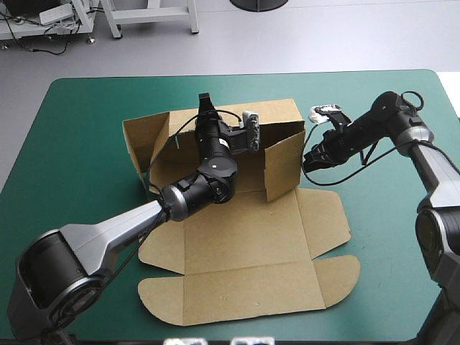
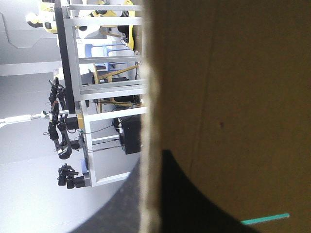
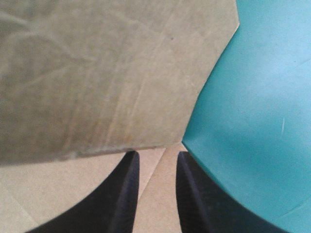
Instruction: Fold the box
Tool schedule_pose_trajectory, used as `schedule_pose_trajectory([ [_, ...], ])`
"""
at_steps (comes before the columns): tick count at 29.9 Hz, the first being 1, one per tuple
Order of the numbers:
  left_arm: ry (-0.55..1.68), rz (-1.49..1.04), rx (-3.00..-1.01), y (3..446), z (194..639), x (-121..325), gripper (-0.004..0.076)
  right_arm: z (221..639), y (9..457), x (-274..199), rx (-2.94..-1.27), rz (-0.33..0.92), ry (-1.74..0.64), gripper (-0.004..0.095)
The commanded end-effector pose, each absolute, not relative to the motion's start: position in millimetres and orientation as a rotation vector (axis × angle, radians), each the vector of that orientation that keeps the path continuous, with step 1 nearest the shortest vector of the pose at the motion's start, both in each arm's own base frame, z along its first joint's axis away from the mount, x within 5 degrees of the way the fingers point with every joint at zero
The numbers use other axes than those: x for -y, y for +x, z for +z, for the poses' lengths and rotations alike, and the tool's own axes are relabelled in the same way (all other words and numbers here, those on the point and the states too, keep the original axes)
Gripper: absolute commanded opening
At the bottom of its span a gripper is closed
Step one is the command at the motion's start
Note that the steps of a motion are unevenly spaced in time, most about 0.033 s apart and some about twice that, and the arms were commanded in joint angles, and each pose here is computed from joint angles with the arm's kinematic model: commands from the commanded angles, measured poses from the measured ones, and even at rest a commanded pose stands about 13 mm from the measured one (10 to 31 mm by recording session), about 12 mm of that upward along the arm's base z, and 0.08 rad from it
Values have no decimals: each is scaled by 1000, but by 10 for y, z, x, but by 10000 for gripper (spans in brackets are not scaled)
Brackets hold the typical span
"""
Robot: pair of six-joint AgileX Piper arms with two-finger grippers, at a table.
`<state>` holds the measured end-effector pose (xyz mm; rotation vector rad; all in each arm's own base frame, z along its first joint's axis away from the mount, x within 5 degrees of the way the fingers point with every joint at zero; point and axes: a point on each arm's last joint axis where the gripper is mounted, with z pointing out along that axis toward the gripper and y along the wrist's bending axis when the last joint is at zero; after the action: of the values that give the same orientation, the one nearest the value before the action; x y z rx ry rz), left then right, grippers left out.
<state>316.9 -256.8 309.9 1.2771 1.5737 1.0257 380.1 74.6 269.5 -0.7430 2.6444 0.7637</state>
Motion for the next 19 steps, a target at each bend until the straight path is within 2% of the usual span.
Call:
schedule_pose_trajectory([
  [1,1186,1056,-1497,3141,3423,2496,-6,2986,3678,-846,-2570,796,-800,246],
  [10,1188,1052,-1495,3141,3423,2500,-6,2985,3675,-899,-2520,768,-897,246],
  [16,1188,1052,-1495,3141,3423,2500,-6,3002,3740,-901,-2419,702,-949,246],
  [19,1189,1051,-1494,3138,3423,2505,-6,3044,3775,-938,-2330,722,-955,246],
])
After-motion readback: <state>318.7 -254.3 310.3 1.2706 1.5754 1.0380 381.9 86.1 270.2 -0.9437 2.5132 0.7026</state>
